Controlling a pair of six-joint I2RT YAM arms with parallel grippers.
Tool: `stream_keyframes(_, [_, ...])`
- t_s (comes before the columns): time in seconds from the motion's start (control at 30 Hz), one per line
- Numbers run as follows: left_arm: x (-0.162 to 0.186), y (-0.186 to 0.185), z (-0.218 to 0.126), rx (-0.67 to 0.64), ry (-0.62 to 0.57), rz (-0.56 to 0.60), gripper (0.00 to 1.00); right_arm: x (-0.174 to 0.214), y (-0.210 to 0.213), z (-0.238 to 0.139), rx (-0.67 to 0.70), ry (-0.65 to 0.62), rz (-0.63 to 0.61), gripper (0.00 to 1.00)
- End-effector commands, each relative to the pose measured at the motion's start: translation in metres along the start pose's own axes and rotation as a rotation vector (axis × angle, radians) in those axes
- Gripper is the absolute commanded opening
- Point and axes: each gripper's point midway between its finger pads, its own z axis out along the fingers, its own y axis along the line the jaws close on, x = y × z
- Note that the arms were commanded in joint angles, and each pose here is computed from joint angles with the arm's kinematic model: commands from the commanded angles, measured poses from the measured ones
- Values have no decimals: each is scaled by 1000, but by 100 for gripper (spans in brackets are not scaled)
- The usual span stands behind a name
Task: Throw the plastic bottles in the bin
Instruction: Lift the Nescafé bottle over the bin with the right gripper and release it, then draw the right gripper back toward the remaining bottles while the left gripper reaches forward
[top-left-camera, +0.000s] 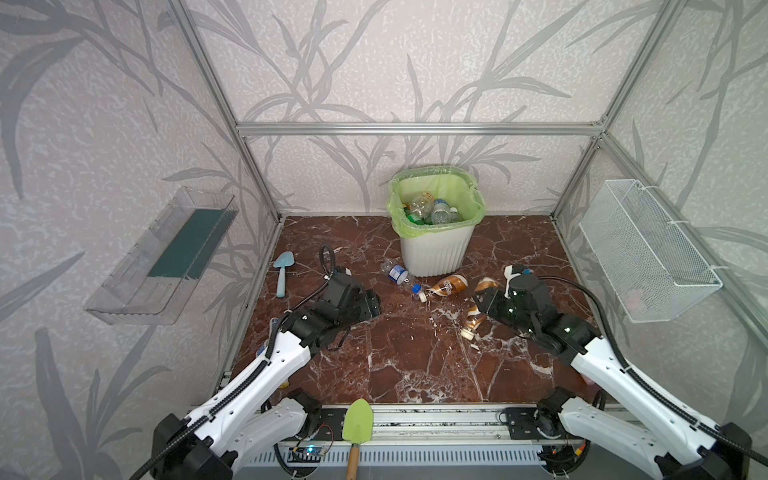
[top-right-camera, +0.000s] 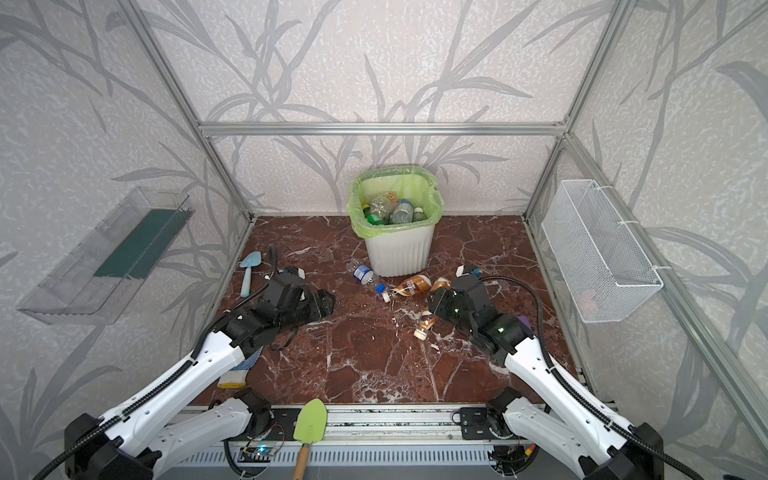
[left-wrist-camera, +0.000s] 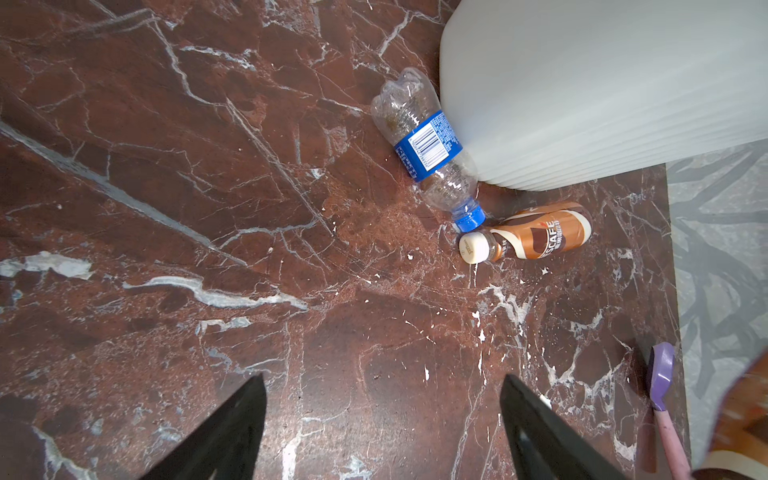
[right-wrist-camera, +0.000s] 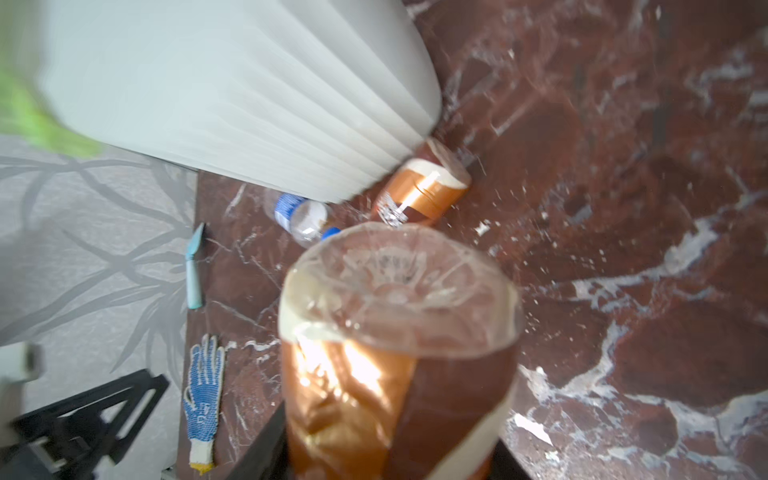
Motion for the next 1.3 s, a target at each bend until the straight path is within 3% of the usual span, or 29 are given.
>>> stream_keyframes(0.0, [-14,-7,-12,21,-44,-22,87,-47,50,-25,-90,-100,-90,42])
stream_keyframes(0.13, [-16,-8,-17,28,-60,-26,87,-145,160,-52,-262,-263,-168,45])
stream_keyframes(0.2, [-19,-10,-21,38,-70,-35,87,-193,202,-54,-283,-345,-206,54])
stream_keyframes(0.27, [-22,-14,-26,55,-75,-43,87,-226,218,-31,-257,-335,-198,63])
stream_keyframes(0.37, [-25,-15,-36,64,-86,-40,87,-241,212,2,-221,-279,-143,80])
stream_keyframes(0.5, [-27,-8,-45,48,-119,-25,87,-243,229,-43,-268,-384,-193,83])
stream_keyframes(0.57, [-26,-5,-45,40,-123,-23,87,-238,227,-64,-294,-435,-217,83])
stream_keyframes(0.73, [-19,-2,-38,39,-105,-36,87,-205,184,-76,-226,-400,-218,82])
stream_keyframes(1.07, [-13,-2,-22,28,-68,-39,87,-77,48,-16,-16,-102,-77,79])
stream_keyframes(1.27, [-12,-2,-12,11,-55,-44,87,-8,-12,8,68,33,-9,78])
